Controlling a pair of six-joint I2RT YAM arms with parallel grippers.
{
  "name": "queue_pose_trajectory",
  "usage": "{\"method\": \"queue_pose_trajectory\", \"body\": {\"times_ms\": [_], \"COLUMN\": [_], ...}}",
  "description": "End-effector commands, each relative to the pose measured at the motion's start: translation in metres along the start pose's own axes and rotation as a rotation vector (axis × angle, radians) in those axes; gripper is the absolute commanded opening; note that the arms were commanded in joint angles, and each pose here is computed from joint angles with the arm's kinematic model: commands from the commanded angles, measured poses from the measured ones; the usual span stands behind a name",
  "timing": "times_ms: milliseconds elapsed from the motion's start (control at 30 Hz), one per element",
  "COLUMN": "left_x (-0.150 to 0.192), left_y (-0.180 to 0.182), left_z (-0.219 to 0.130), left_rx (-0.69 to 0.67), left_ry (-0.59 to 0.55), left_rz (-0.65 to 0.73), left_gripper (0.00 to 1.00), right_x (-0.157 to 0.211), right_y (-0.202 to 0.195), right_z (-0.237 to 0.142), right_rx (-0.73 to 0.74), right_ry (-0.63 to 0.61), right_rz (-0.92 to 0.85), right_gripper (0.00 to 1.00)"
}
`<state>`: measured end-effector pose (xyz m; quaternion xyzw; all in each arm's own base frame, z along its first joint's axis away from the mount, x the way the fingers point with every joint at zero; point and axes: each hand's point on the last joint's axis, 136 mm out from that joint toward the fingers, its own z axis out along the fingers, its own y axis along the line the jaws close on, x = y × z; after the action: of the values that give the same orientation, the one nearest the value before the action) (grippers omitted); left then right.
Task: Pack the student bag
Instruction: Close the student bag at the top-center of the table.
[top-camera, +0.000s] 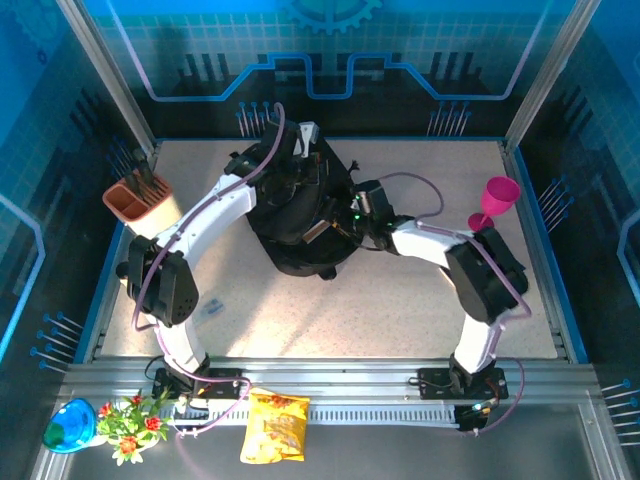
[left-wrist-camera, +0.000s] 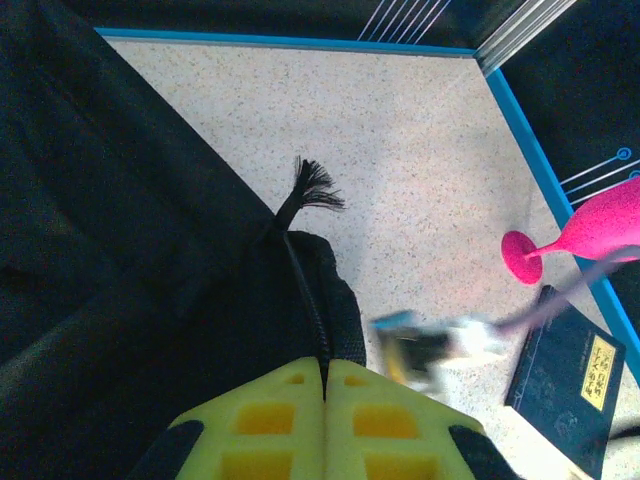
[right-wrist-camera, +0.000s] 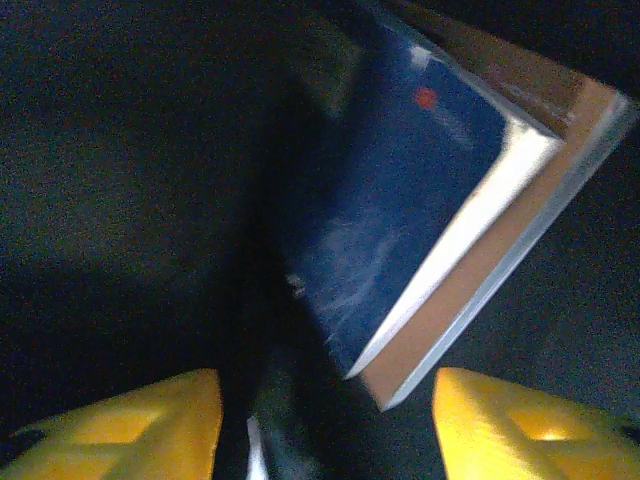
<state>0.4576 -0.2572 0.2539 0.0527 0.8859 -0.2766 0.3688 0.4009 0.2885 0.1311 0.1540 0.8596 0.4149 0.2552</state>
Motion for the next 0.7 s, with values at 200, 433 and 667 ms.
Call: {"method": "queue_pose_trajectory", "body": {"times_ms": [200, 433, 667], "left_x": [0.041, 0.052, 0.05], "left_y": [-0.007, 0.04, 0.056], "left_z": [-0.011, -0.023, -0.029], "left_rx": [0.124, -0.095, -0.159], "left_ry": [0.06, 0.032, -0.016], "left_rz": [0.016, 0.077, 0.075], "left_gripper": [0.31, 0.57, 0.86], "right_x": [-0.046, -0.088, -0.097], "right_y": [-0.065, -0.141, -0.198], "right_z": [-0.115, -0.177, -0.183], "right_rx": [0.354, 0.676, 0.814], "right_ry": [-0.238, -0.277, -0.163], "right_rz": [-0.235, -0.229, -0.125], "right_gripper": [0.74, 1.0, 1.0]}}
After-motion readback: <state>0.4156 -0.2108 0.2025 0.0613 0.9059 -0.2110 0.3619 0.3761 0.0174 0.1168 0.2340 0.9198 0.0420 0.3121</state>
